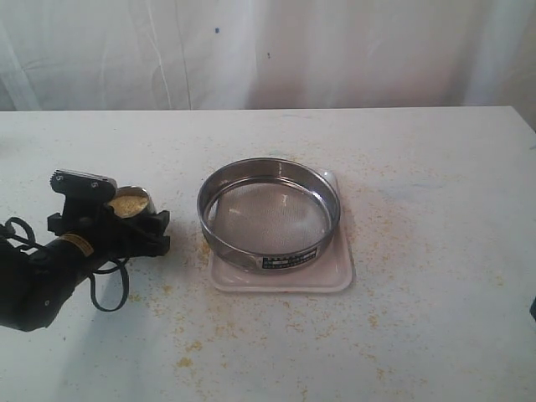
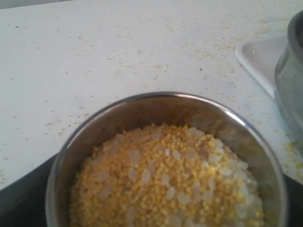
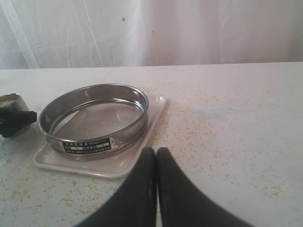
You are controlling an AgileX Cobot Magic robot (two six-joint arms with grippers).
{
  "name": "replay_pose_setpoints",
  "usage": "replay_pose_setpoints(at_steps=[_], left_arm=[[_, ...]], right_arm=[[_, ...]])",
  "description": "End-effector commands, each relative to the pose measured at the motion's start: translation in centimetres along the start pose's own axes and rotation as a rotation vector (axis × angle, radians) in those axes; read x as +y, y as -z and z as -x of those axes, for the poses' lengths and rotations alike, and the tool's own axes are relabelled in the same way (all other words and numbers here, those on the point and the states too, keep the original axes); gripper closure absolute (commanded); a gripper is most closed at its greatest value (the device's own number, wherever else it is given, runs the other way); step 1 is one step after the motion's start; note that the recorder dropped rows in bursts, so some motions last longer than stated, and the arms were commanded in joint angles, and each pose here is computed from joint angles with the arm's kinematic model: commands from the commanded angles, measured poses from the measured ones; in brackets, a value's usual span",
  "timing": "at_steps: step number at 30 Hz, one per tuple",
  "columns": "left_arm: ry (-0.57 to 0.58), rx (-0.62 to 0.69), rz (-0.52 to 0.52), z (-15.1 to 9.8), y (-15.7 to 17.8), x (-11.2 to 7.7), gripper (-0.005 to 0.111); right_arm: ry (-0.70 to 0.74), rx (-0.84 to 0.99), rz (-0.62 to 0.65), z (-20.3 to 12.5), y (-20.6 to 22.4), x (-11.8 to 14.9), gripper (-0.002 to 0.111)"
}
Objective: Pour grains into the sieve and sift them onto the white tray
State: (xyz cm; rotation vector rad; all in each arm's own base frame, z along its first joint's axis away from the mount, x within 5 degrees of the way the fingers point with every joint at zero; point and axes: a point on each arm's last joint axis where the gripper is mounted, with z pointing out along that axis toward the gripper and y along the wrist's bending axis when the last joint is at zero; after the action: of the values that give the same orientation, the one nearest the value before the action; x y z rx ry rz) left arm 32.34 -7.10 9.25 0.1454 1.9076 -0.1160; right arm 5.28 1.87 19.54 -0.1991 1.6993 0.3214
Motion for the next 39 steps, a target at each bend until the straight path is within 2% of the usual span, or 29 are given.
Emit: replay_pose_setpoints(at_steps=[1, 10, 12, 14, 15, 17, 23, 31, 39], left_arm=[[-0.001, -0.02, 0.003, 0.2, -0.1, -0.2, 0.018], [0.0, -0.019, 0.004, 0.1, -0.2, -0.2, 0.018], [0.0, -0.02, 0.004, 0.1, -0.2, -0.2, 0.023], [0.0, -0.016, 0.004, 0.1, -0.2, -0.2, 0.048], [0.0, -0.006, 0.004, 0.0, -0.2, -0.2, 0.075], [-0.011, -0.002, -0.012, -0.1, -0.2, -0.3, 0.106], [-0.057, 0.024, -0.072, 0.8, 0.4, -1.1, 0.107], [-0.059, -0.019, -0.079, 4.1, 1.8, -1.1, 0.107], [-0.166, -0.046, -0.125, 7.8, 3.5, -1.6, 0.107]], right_arm=[[0.009, 0.003, -0.004, -0.2, 0.0, 0.0, 0.108], [0.009, 0.001, -0.003, -0.2, 0.0, 0.0, 0.108], [0.009, 0.001, -0.003, -0.2, 0.0, 0.0, 0.108], [0.009, 0.001, -0.003, -0.2, 0.0, 0.0, 0.108], [0.009, 0.001, -0.003, -0.2, 0.0, 0.0, 0.108], [0.009, 0.001, -0.003, -0.2, 0.0, 0.0, 0.108], [0.009, 0.003, -0.004, -0.2, 0.0, 0.0, 0.108], [0.009, 0.003, -0.004, -0.2, 0.0, 0.0, 0.108], [0.009, 0.003, -0.004, -0.2, 0.0, 0.0, 0.108]])
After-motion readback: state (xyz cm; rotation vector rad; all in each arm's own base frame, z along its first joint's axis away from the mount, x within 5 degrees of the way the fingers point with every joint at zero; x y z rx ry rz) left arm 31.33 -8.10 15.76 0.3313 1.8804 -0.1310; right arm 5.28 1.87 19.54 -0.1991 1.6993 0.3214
